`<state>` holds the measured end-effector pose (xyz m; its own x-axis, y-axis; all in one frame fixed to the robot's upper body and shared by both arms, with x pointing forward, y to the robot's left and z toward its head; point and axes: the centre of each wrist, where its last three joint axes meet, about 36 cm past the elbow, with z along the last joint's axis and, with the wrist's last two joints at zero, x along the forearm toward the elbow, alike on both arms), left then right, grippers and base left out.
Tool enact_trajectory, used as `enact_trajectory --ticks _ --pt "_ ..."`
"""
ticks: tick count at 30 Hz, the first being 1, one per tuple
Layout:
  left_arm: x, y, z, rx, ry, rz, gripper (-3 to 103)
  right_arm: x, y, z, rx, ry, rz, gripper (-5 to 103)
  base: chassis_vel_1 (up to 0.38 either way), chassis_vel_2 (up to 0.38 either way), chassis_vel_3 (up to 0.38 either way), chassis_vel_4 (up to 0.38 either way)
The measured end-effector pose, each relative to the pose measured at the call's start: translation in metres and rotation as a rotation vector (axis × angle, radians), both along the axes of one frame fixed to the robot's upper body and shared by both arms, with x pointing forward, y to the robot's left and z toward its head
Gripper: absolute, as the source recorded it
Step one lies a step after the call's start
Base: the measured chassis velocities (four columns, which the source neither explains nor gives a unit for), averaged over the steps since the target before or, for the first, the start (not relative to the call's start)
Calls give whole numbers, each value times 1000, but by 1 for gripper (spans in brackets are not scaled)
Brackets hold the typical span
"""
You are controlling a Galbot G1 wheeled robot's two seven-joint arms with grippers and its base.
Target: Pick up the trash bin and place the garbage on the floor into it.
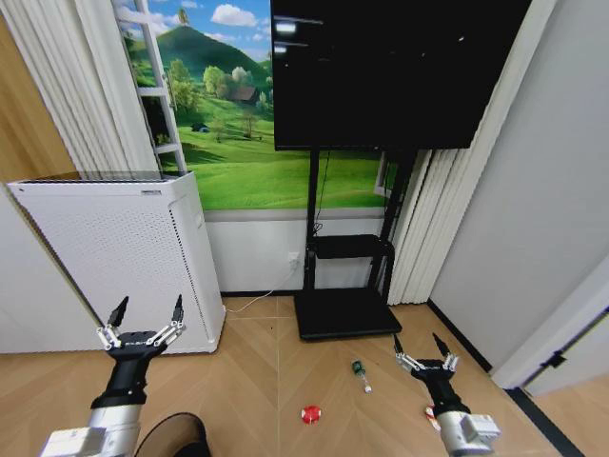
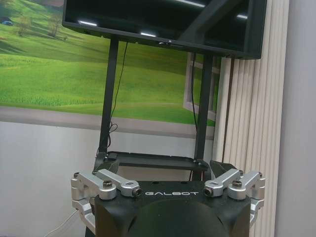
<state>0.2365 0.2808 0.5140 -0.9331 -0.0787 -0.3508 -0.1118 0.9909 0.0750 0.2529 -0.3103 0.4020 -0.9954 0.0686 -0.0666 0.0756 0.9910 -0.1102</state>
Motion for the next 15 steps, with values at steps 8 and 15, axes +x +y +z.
enact_trajectory --ticks 8,15 --pt "1 0 -1 2 -1 -5 100 3 0 -2 9 -23 -25 100 -103 88 108 -93" --pt "1 2 -1 -1 -2 -3 100 2 2 -4 15 -13 -13 100 4 -7 -5 8"
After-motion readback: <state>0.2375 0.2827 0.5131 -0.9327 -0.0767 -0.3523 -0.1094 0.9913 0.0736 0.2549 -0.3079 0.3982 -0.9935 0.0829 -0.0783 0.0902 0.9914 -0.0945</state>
